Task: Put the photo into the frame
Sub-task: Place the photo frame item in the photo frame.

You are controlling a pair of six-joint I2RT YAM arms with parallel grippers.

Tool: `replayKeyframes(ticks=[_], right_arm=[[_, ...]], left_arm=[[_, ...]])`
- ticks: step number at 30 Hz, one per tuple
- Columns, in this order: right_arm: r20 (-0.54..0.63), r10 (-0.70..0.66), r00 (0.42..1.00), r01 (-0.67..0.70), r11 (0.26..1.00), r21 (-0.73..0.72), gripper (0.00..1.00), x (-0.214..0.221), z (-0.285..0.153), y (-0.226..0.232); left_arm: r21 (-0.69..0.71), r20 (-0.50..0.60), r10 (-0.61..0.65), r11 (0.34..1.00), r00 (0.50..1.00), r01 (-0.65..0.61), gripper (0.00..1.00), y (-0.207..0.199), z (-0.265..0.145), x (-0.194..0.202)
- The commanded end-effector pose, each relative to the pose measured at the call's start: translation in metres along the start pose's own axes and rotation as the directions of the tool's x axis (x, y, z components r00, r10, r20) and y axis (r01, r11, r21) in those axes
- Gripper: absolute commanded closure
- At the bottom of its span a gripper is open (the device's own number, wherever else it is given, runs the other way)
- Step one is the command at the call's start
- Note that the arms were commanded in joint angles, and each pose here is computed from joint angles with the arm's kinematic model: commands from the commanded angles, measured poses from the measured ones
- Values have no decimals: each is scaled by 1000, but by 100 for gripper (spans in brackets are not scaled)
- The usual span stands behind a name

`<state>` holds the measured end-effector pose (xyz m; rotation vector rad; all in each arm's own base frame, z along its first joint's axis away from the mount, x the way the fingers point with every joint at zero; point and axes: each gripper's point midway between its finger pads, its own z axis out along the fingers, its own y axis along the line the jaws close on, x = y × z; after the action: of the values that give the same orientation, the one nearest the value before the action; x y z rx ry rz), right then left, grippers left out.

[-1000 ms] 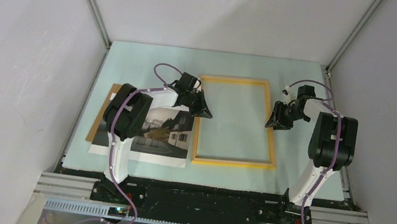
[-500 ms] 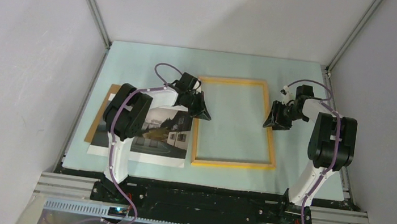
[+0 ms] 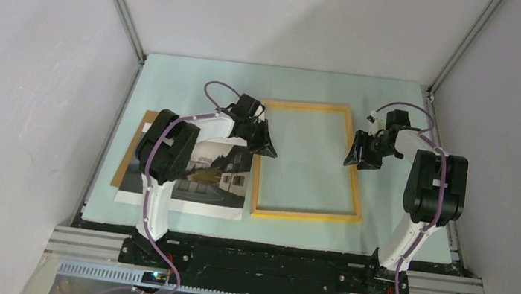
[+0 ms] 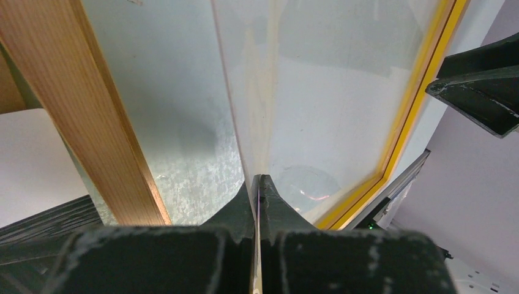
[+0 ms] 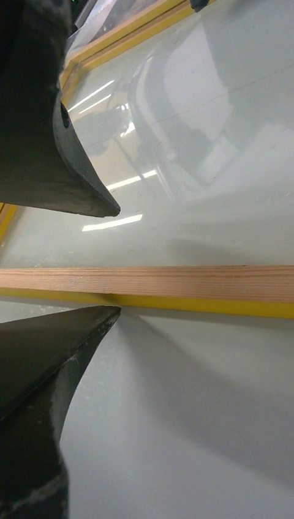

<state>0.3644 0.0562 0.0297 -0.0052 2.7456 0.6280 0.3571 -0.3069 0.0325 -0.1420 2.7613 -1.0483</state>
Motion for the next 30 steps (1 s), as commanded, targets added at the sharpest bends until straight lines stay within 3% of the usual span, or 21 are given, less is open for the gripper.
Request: replayKeyframes(ticks=[1, 16, 30], right_arm=[[110, -49, 993, 47, 999, 20, 40, -29, -19, 9], [231, -142, 963, 154, 987, -39, 39, -66, -41, 51], [194, -247, 950, 278, 947, -159, 41, -91, 2, 127]], left_arm=[[-80, -50, 34, 996, 998, -38, 100, 12, 0, 17], [-91, -39, 40, 995, 998, -43, 100, 12, 1, 15], [-84, -36, 44, 995, 998, -47, 100, 8, 0, 15]])
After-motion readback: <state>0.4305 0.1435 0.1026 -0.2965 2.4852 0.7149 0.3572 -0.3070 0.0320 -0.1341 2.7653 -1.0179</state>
